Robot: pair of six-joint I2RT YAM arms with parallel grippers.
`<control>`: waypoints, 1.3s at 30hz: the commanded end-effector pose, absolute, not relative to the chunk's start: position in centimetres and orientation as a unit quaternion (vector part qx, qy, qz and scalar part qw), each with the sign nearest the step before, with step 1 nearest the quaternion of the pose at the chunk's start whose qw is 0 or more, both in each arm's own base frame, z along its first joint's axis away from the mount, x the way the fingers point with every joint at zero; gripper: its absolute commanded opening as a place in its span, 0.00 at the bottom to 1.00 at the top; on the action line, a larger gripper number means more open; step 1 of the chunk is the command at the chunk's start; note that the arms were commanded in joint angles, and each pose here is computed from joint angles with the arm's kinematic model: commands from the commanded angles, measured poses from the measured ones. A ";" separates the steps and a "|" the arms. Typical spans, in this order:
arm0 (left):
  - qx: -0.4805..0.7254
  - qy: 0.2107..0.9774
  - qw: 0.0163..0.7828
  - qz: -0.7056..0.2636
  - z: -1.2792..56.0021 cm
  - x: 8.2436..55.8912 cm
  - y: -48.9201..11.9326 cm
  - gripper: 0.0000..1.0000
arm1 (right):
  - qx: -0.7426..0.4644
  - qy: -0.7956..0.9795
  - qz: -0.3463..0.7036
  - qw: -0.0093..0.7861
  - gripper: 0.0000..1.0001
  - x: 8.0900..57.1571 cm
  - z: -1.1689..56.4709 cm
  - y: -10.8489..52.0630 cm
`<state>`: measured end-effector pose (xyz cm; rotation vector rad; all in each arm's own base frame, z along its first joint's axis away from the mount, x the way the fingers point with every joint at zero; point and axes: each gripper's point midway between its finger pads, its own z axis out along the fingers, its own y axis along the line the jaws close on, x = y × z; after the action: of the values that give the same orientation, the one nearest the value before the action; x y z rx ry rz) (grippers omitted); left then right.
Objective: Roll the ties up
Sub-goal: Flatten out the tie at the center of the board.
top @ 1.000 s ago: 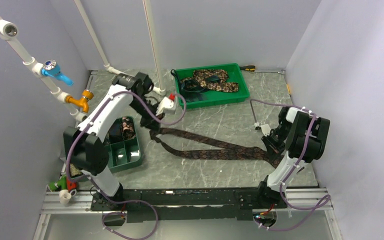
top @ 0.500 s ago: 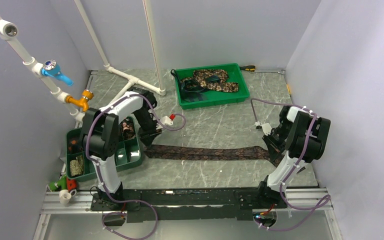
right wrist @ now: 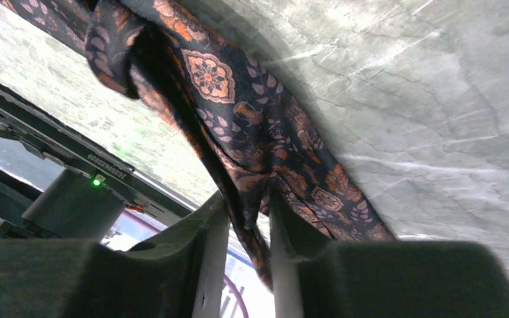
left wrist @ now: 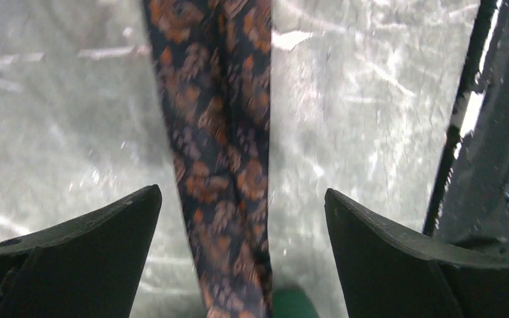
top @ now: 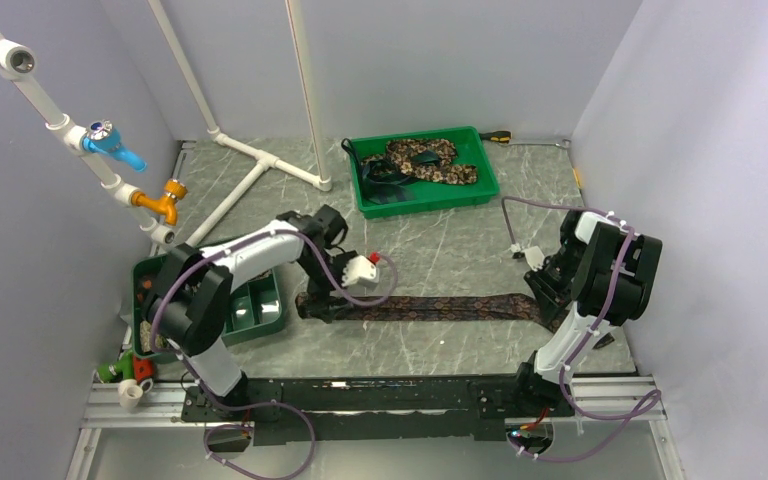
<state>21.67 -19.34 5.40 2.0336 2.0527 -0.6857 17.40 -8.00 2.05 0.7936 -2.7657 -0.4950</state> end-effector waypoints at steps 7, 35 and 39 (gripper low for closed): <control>0.707 0.683 0.175 -0.062 0.8 23.7 -21.3 0.91 | 0.289 -0.953 -0.068 0.059 0.46 19.4 4.1 -10.9; 0.487 0.711 0.485 -0.147 19.8 32.0 -21.3 0.99 | 0.275 -0.949 -0.153 -0.025 0.64 19.2 9.2 -7.7; 0.426 0.712 0.522 -0.198 21.7 31.9 -22.4 0.99 | 0.301 -0.947 -0.110 -0.002 0.68 16.5 6.3 -7.3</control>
<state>32.04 -19.73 19.73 1.2045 1.7326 -0.2664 19.63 -9.07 8.29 0.8460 -3.0753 -0.3195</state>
